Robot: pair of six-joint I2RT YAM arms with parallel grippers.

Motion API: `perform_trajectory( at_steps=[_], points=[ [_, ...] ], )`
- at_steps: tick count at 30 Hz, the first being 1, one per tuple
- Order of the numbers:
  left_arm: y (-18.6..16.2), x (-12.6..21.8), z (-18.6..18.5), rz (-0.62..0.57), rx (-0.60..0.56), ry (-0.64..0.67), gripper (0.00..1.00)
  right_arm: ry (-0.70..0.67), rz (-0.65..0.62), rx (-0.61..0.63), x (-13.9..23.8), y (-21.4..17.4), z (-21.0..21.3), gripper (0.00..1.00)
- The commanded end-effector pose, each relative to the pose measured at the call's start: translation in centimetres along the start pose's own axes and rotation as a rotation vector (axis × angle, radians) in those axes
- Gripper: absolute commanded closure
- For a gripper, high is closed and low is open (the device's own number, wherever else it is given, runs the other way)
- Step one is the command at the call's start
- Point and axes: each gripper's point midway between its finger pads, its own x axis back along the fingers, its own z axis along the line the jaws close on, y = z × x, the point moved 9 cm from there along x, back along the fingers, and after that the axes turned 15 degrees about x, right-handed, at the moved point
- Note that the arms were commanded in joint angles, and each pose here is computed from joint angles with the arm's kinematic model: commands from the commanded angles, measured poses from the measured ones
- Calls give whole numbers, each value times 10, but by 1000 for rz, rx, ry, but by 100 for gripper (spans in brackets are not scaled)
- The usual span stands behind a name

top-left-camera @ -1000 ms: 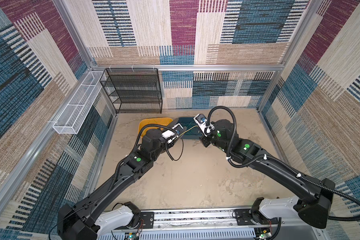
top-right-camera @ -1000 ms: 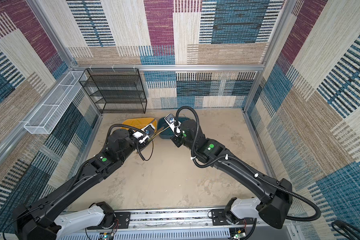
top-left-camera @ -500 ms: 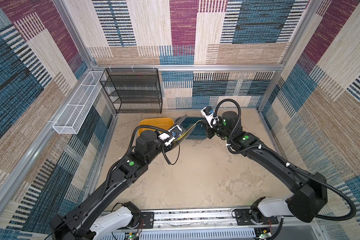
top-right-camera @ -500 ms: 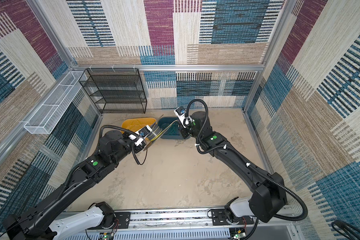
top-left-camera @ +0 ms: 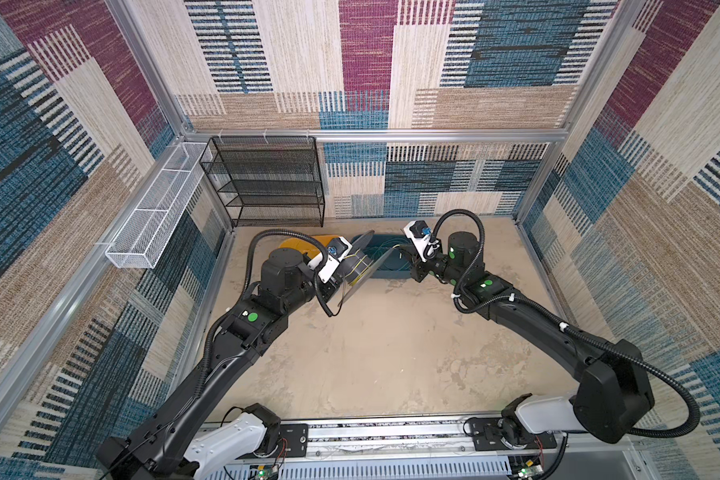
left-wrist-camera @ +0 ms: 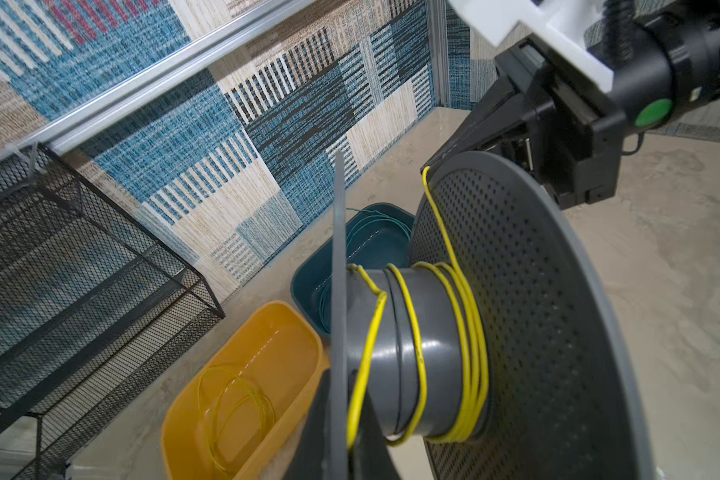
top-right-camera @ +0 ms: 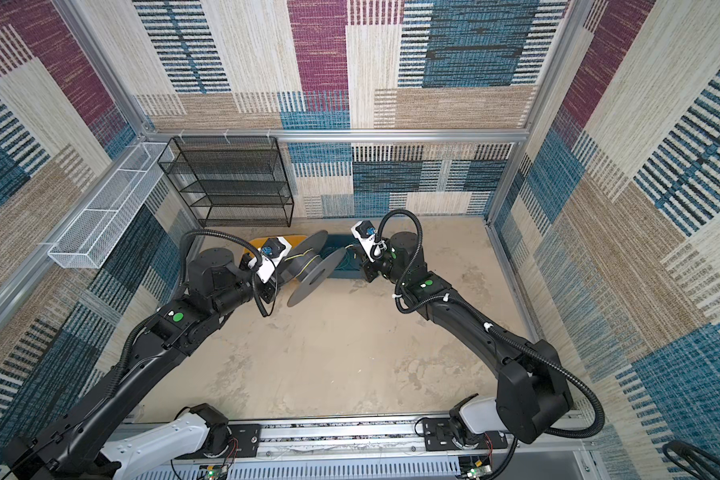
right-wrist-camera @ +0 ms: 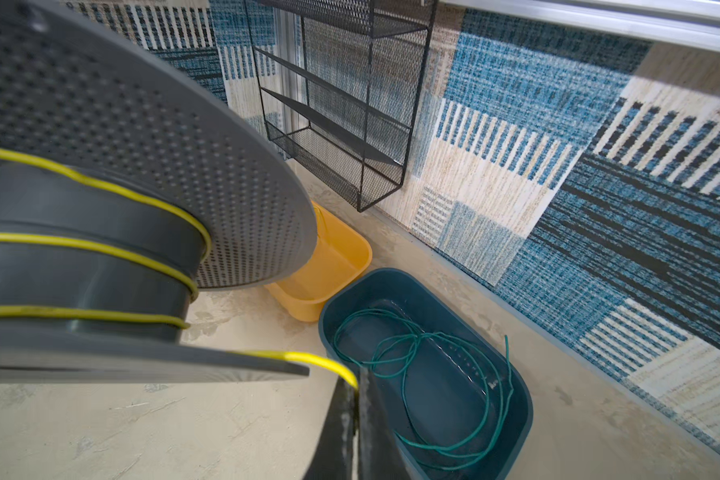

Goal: Wrap the cables

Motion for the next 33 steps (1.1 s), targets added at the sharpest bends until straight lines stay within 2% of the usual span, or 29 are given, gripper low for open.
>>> perform_trajectory(
  at_steps=[1,15,19,26,33],
  points=[
    [19,8,8,-77,155,-42,100,-201,142,-33,1,-26,-19,100],
    [29,8,42,-154,424,-139,100,-107,131,-64,2,-48,-7,100],
    [32,7,50,-186,493,-160,100,-78,120,-128,2,-56,-12,100],
    [34,4,64,-251,578,-121,100,-18,83,-227,0,-71,-5,100],
    [37,2,77,-372,677,-105,100,54,11,-331,3,-79,-1,100]
  ],
)
